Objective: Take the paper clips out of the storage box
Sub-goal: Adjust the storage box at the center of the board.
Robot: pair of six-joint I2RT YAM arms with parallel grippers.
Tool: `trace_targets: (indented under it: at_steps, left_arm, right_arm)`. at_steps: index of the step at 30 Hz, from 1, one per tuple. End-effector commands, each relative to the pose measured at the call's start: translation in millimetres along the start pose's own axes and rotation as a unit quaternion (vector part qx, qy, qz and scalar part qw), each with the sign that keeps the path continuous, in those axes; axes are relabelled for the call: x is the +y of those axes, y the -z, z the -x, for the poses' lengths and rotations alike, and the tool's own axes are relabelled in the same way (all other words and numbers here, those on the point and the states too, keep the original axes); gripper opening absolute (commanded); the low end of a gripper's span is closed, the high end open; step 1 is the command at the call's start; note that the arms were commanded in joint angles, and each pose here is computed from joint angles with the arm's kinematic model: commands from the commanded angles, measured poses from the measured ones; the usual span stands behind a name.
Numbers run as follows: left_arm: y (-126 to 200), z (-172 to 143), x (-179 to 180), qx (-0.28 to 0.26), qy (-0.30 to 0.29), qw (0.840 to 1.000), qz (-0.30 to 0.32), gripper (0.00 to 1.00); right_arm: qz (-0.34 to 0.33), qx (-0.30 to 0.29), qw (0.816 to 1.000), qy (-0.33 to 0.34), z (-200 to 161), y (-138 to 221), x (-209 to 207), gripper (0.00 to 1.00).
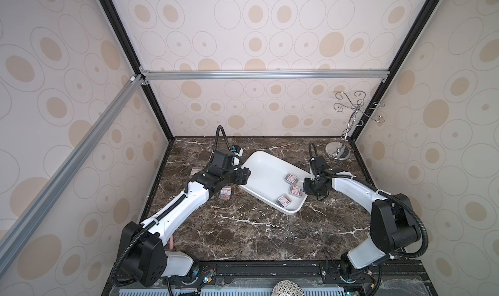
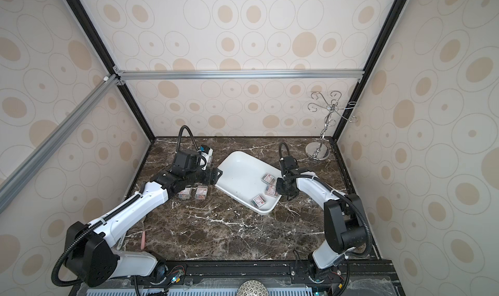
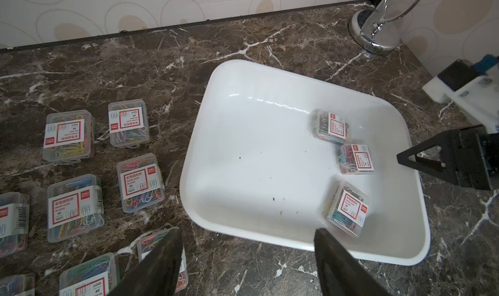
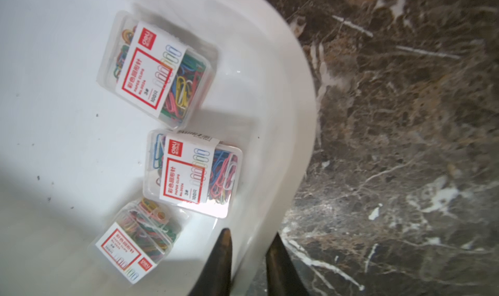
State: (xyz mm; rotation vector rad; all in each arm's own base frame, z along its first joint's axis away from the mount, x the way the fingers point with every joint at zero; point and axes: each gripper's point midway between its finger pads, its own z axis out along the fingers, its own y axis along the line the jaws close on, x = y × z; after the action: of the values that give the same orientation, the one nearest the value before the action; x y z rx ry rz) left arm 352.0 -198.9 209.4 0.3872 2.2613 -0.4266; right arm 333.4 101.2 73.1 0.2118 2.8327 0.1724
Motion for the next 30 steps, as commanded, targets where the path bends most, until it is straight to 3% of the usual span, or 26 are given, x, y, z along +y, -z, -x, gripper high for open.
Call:
trace_targets:
  at_steps: [1, 10, 15, 19, 26, 30]
  left_arm:
    - [11, 13, -5, -0.013, -0.002, 1.0, 0.002, 0.77]
    - [5, 12, -8, 0.0, -0.001, 1.0, 0.002, 0.77]
    - [-5, 9, -17, 0.013, 0.002, 1.0, -0.005, 0.77]
    - [-15, 7, -31, 0.022, 0.001, 1.0, -0.001, 0.77]
    - [-47, 0, -66, 0.036, 0.009, 0.999, 0.009, 0.77]
    - [-71, -2, -86, 0.039, 0.01, 0.999, 0.035, 0.78]
  right_arm:
    - [-0.017, 0.029, 0.998, 0.052, -4, -3, -5, 0.2]
    - [-0.047, 0.037, 0.996, 0.065, 14, -12, -27, 0.14]
    - [-0.019, 0.043, 0.992, 0.113, 22, -16, -17, 0.1]
    - [-0.007, 0.043, 0.993, 0.107, 24, -17, -12, 0.11]
    - [0.03, 0.026, 0.995, 0.087, 24, -13, 0, 0.23]
    - [0.04, 0.021, 0.996, 0.081, 26, -10, 4, 0.25]
